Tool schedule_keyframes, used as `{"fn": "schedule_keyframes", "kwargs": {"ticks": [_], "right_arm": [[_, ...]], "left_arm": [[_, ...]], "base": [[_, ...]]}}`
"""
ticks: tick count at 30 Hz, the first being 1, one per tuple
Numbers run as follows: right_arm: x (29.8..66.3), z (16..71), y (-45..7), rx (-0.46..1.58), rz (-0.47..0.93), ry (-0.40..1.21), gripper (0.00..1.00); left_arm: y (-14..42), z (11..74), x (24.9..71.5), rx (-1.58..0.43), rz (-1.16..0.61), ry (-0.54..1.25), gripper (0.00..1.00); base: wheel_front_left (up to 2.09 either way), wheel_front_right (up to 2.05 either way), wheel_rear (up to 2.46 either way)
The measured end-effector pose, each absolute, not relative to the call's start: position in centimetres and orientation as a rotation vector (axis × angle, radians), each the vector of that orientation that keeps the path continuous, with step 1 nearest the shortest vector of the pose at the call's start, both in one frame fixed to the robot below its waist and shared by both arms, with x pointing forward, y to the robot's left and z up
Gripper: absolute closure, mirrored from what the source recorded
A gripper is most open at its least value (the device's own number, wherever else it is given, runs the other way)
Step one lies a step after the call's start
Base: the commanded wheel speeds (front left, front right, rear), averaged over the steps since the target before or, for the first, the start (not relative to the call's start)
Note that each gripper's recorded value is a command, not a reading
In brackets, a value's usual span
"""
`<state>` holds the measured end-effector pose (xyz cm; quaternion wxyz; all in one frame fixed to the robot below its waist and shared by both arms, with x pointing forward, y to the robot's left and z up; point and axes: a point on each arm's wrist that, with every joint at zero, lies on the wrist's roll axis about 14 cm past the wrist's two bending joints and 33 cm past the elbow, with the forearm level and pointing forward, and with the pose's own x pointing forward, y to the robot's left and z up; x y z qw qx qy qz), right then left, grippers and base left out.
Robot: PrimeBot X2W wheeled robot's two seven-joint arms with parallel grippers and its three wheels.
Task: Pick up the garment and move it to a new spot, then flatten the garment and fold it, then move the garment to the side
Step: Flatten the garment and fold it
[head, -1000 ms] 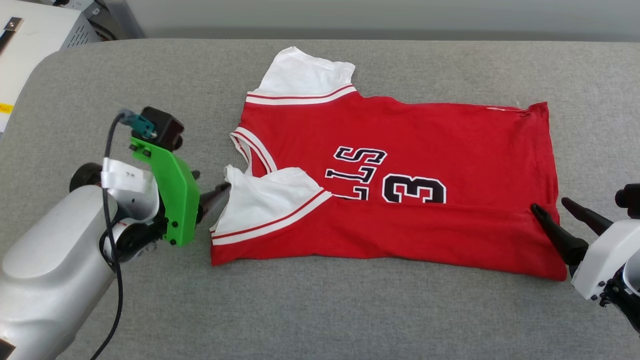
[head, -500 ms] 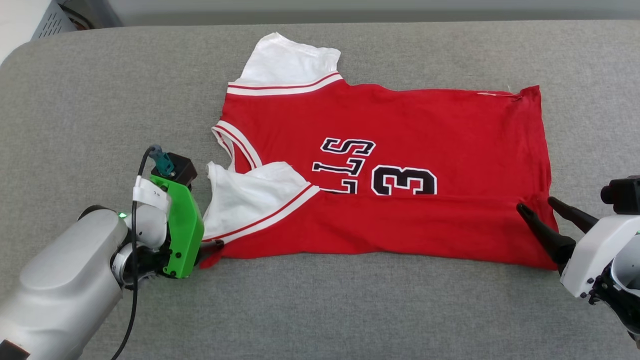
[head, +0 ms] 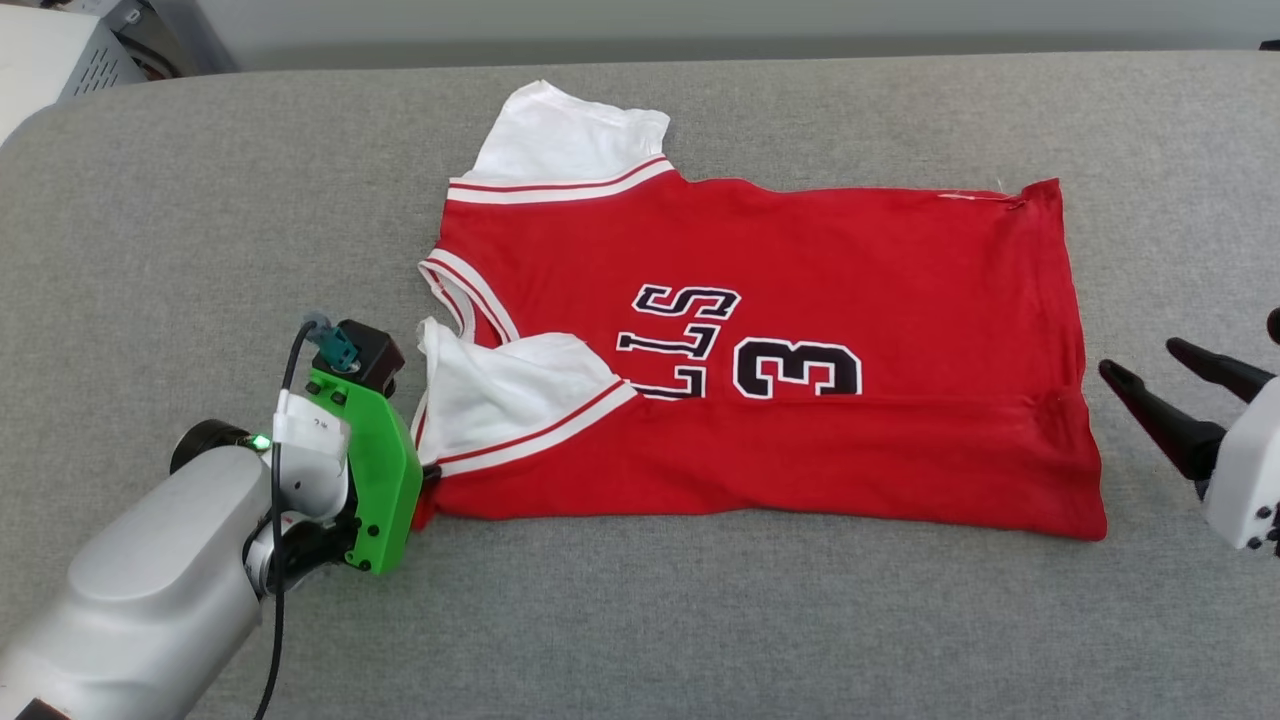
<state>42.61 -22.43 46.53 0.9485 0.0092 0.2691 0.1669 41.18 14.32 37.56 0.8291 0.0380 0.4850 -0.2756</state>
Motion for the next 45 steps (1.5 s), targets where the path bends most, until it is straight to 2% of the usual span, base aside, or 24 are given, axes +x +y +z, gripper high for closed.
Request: {"fn": "schedule_keyframes", "kwargs": {"ticks": [5, 10, 19, 21, 24, 25, 26, 27, 35, 45], "right_arm": [[42.0, 47.5, -24.1, -0.058, 0.342, 0.675, 0.00], [41.1, 46.0, -24.6, -0.070, 0.335, 0.821, 0.00], [40.0, 39.9, -22.3, 0.042, 0.343, 0.993, 0.00], [38.5, 36.8, -20.9, 0.085, 0.352, 1.067, 0.00], [38.0, 36.0, -21.0, 0.081, 0.347, 1.088, 0.00], [38.0, 36.0, -21.0, 0.084, 0.343, 1.078, 0.32], [38.1, 36.0, -21.1, 0.088, 0.336, 1.065, 0.82], [38.1, 36.0, -21.2, 0.089, 0.333, 1.054, 1.00], [38.7, 39.1, -21.3, 0.067, 0.349, 0.907, 1.00], [35.5, 42.2, -22.0, 0.065, 0.374, 0.840, 1.00]], "left_arm": [[13.7, 39.5, 41.2, 0.086, -0.618, 0.942, 1.00], [14.0, 40.6, 41.5, 0.092, -0.616, 0.899, 1.00], [14.2, 39.4, 40.9, 0.082, -0.611, 0.910, 1.00], [14.6, 38.5, 40.3, 0.073, -0.593, 0.929, 1.00], [14.7, 38.3, 40.1, 0.064, -0.586, 0.927, 1.00], [14.8, 38.2, 40.0, 0.062, -0.583, 0.926, 1.00], [14.9, 38.1, 40.0, 0.060, -0.579, 0.925, 1.00], [14.9, 38.1, 39.9, 0.059, -0.576, 0.925, 1.00], [15.0, 39.0, 38.5, -0.009, -0.558, 0.898, 1.00], [15.1, 40.7, 34.2, 0.003, -0.592, 0.892, 1.00]], "base": [[0.00, 0.00, 0.00], [0.00, 0.00, 0.00], [0.00, 0.00, 0.00], [0.00, 0.00, 0.00], [0.00, 0.00, 0.00], [0.00, 0.00, 0.00], [0.00, 0.00, 0.00], [0.00, 0.00, 0.00], [0.00, 0.00, 0.00], [0.00, 0.00, 0.00]]}}
